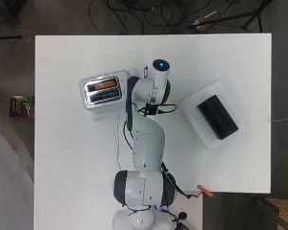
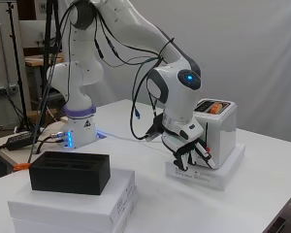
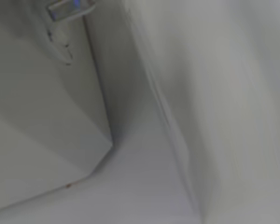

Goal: Teleoperate dual arm-hand system to toast a bread

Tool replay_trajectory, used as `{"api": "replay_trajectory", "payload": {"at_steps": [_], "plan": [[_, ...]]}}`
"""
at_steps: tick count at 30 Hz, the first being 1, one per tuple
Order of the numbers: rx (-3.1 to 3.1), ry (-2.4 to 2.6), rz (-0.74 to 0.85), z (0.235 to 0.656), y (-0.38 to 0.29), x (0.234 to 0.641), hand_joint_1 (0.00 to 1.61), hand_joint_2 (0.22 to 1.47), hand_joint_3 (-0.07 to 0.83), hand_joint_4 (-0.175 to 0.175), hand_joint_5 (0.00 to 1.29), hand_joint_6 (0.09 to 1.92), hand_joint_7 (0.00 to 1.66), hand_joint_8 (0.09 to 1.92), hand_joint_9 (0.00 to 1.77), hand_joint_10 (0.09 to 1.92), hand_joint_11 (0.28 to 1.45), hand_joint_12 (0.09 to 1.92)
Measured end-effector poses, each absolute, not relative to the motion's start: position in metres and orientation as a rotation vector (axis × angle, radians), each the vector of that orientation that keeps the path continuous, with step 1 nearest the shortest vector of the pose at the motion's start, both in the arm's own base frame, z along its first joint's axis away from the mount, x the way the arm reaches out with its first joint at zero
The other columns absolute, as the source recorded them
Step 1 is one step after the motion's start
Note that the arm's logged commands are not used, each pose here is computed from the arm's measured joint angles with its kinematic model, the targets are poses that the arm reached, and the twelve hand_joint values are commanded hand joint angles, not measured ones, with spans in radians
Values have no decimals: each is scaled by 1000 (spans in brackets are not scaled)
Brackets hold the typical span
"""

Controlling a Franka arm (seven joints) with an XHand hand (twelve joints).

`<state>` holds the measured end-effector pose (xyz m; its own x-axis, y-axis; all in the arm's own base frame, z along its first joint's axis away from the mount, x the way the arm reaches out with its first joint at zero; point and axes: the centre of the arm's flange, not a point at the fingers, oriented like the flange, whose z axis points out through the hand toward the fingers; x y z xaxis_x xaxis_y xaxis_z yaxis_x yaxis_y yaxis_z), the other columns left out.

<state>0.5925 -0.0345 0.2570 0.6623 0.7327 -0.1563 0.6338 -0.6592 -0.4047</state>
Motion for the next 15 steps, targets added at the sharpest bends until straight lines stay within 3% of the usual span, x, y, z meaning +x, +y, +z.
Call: {"api": "replay_trajectory", "payload": {"at_steps": [2,4,5,8,12,13,15], "plan": [[-2602,-1081,468,262,-30,591,229,1244,7,-86,286,87,1143,1920,1438,1920,1031,1886],[-2622,-1081,428,279,-29,594,148,1241,1,-76,325,87,1133,1920,1433,1920,1069,1894],[-2619,-1092,388,293,-30,596,133,1226,-4,-74,342,87,1068,1920,1371,1920,1016,1876],[-2578,-1193,242,352,-29,597,163,1161,-8,-70,363,87,784,1920,1037,1920,681,1623],[-2585,-1297,78,425,-29,585,153,1085,-6,-65,390,87,673,1920,908,1886,562,1359],[-2600,-1297,53,439,-28,579,138,1071,-4,-66,389,87,634,1869,864,1791,555,1184],[-2647,-1294,34,462,-22,562,121,1057,-2,-68,350,87,610,1351,820,1258,582,574]]}}
